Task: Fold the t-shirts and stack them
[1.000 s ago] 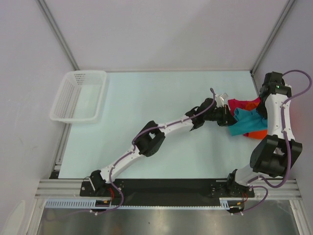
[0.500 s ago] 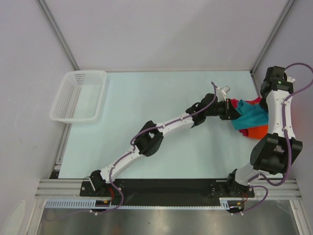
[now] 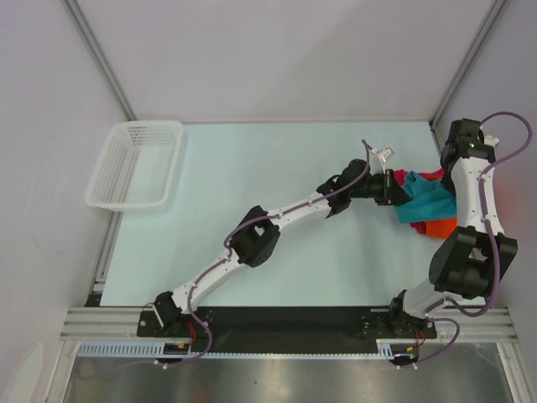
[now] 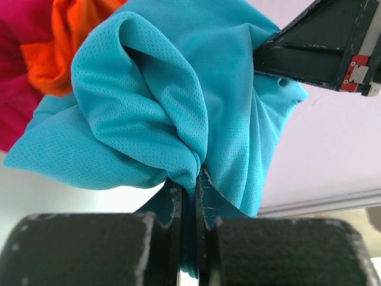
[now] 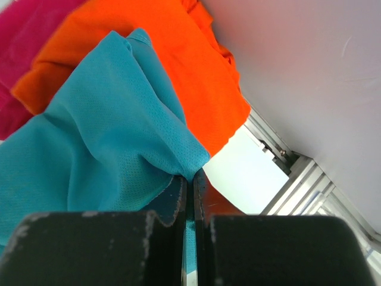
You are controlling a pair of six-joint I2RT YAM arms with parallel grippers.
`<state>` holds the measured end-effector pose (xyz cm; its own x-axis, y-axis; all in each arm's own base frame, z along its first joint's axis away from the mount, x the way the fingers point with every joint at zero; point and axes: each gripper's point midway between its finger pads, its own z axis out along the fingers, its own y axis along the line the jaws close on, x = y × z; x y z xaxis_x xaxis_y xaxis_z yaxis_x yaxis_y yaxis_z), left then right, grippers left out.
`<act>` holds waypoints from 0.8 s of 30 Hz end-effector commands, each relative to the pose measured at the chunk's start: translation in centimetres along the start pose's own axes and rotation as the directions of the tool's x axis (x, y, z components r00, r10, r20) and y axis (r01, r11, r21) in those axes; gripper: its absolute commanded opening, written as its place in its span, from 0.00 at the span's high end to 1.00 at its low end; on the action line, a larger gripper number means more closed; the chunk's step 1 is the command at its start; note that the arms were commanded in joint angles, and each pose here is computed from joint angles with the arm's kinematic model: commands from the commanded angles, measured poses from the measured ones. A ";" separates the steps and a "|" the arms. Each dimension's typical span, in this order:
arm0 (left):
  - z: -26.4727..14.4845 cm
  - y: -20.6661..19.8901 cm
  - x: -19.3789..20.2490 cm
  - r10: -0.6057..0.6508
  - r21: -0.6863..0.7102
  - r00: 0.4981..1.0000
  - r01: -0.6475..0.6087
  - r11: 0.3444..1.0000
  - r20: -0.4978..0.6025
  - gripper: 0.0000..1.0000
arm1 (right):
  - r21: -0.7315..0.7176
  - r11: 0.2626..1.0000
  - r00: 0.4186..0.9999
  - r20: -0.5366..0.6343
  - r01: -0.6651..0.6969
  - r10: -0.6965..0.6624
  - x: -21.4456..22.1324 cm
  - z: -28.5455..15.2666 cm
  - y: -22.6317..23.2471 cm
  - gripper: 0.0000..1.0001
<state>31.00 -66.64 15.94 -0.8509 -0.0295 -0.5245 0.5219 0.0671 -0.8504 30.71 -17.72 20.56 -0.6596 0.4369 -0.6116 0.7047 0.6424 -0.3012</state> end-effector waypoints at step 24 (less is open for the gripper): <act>-4.6 5.4 -1.8 0.415 -0.435 0.896 -0.440 0.786 -0.156 1.00 | 0.348 0.922 0.951 0.304 -0.168 0.058 -2.6 -2.6 -9.0 1.00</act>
<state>31.87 -65.67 17.17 -0.5451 0.0317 -0.8377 0.7963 0.3321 -0.5056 28.55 -17.81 20.57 -0.6129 0.3867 -0.6891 0.7330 0.6040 -0.3129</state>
